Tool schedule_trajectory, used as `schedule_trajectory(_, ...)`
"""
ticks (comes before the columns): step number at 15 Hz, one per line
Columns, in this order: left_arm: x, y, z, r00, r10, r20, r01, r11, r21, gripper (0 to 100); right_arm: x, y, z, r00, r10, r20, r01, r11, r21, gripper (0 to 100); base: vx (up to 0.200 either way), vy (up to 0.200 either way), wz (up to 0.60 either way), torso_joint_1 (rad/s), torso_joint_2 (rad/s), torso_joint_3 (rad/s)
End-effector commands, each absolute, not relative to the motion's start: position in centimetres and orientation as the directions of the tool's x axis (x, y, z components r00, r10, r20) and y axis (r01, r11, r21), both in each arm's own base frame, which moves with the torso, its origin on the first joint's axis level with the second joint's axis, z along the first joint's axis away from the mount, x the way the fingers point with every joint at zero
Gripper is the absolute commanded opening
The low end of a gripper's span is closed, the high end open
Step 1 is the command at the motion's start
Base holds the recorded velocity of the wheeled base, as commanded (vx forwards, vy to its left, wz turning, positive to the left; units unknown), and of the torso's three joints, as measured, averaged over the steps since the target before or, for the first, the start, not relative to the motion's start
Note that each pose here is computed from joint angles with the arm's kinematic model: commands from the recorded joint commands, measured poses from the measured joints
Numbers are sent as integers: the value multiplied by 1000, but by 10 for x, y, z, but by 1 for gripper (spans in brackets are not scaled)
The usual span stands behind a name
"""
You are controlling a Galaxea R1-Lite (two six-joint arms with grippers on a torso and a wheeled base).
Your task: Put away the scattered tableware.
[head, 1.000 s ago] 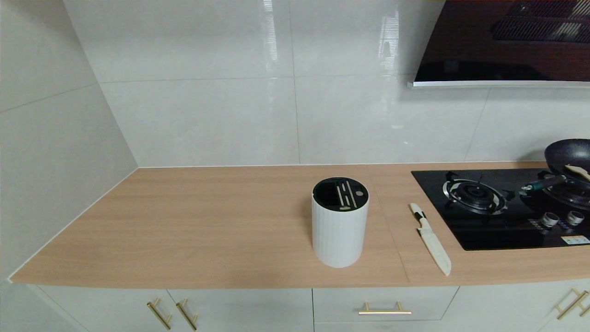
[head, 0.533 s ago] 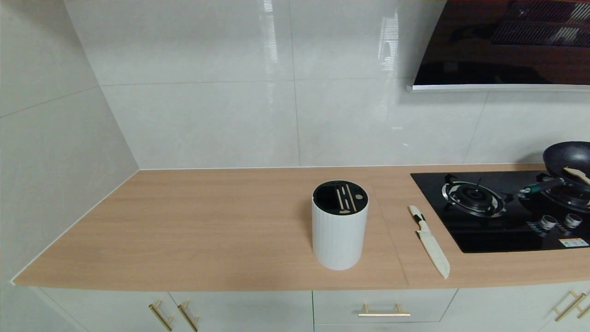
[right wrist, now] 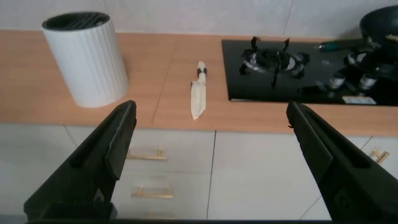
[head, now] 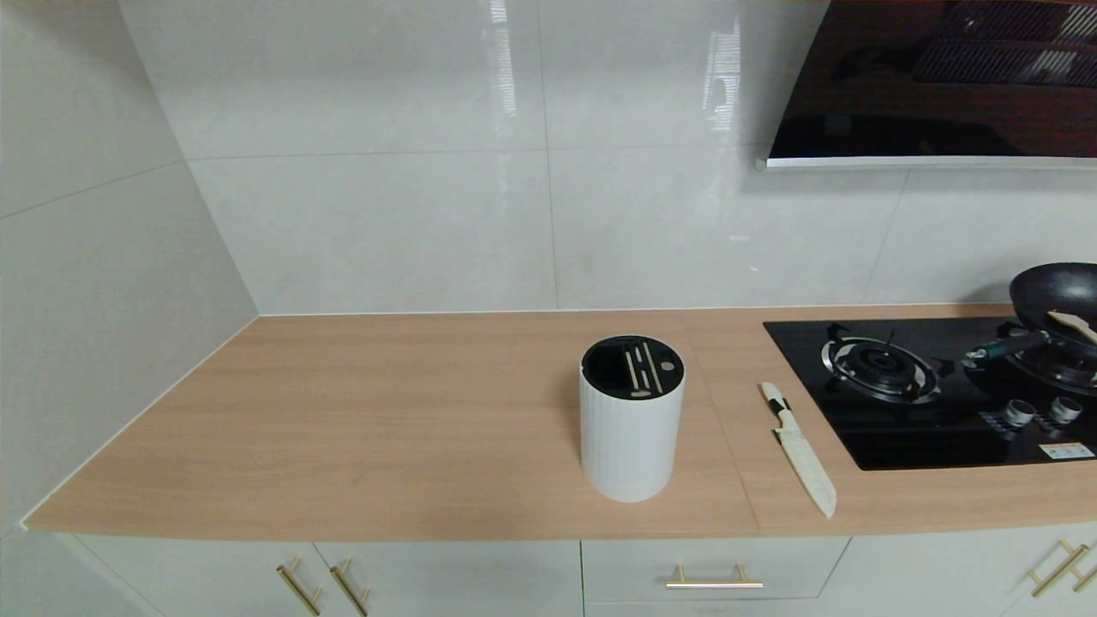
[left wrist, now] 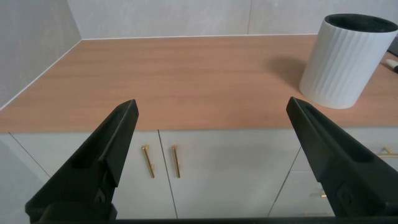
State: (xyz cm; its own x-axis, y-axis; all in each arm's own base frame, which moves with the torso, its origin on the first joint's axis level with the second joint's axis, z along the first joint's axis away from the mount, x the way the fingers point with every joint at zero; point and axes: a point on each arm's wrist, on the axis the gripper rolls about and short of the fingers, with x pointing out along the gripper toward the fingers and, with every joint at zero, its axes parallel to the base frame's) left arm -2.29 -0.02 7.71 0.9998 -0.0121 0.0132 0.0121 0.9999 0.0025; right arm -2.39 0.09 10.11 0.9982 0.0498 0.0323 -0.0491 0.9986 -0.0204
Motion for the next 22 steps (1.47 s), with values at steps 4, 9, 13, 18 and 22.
schedule_trajectory(4,-23,0,77,1000,-12,14,12,1000,2,100,62,5,197,951,199,-238,-190,980,62,100,0,0,0,0,0,0)
schedule_trajectory(9,-23,0,78,1000,-12,14,12,1000,2,100,189,15,195,915,223,-335,-210,975,74,100,0,0,0,0,0,0)
schedule_trajectory(13,-23,0,77,1000,-12,14,12,1000,2,100,253,23,166,907,235,-351,-223,972,75,100,0,0,0,0,0,0)
schedule_trajectory(18,-23,0,77,1000,-12,12,12,1000,2,100,316,27,128,882,207,-423,-197,978,70,100,0,0,0,0,0,0)
schedule_trajectory(22,-23,0,78,1000,-11,15,11,1000,2,100,357,27,67,829,81,-553,-116,993,-29,100,0,0,0,0,0,0)
